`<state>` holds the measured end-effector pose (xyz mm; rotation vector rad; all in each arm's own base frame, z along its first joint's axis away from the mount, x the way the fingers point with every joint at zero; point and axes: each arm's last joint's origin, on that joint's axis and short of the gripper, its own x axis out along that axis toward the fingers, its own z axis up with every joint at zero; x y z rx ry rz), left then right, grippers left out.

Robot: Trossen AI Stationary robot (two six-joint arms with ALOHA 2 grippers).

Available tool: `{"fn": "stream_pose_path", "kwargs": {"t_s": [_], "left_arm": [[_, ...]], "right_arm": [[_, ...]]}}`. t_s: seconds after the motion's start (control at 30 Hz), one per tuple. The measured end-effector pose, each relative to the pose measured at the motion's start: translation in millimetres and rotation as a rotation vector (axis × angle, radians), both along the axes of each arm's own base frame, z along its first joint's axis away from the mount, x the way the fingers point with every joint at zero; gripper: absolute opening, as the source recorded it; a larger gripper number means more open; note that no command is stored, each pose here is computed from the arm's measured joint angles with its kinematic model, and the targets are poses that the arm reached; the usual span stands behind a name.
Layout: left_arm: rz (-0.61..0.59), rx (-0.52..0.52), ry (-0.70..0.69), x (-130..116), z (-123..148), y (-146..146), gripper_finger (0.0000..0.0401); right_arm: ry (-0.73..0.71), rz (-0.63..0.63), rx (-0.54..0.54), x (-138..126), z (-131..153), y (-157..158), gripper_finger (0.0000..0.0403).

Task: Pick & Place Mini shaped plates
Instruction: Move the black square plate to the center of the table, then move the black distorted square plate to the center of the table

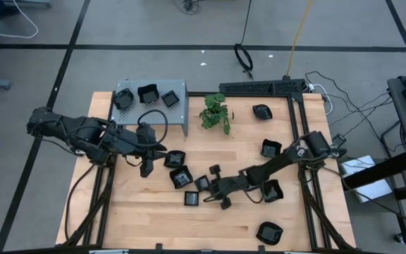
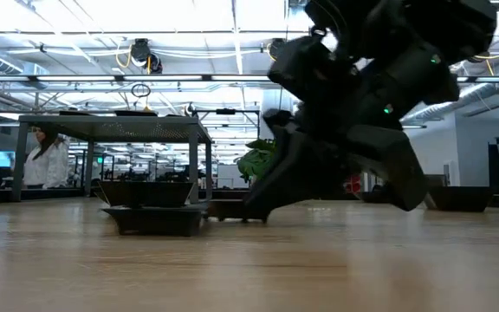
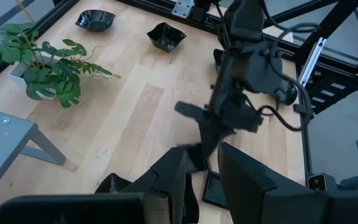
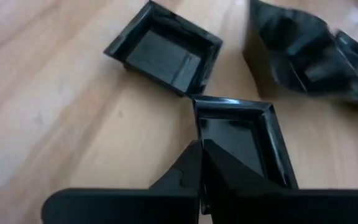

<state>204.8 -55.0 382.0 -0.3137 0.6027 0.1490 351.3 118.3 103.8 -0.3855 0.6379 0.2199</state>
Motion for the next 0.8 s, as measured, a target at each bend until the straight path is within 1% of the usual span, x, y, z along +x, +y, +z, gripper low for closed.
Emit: {"fn": "stream_pose_path", "kwargs": {"t_s": [0.1,0.17,0.27,0.4,0.47,0.57,0.63,0.8], "left_arm": [[0.0,0.0,0.0,0,0,0,0.0097],[0.0,0.0,0.0,0,0,0,0.0097],[0.0,0.0,0.0,0,0,0,0.0097],[0.0,-0.001,0.0,0,0,0,0.0097],[0.002,-0.003,0.0,0,0,0,0.0097],[0.001,-0.003,0.0,0,0,0,0.0097],[0.001,-0.003,0.001,0,0,0,0.0097],[0.0,-0.003,0.001,0,0,0,0.0097]], "right_arm": [[-0.004,0.033,0.015,9,1,4,0.0006],[-0.007,0.038,0.011,11,2,5,0.0018],[-0.021,0.062,-0.005,15,6,7,0.0041],[-0.054,0.09,0.019,21,14,10,0.0076],[-0.052,0.082,0.011,21,14,9,0.0093],[-0.019,0.078,-0.003,19,15,8,0.0116],[0.002,0.062,0.01,15,21,7,0.0128],[0.13,-0.021,0.035,-2,44,0,0.0139]]}}
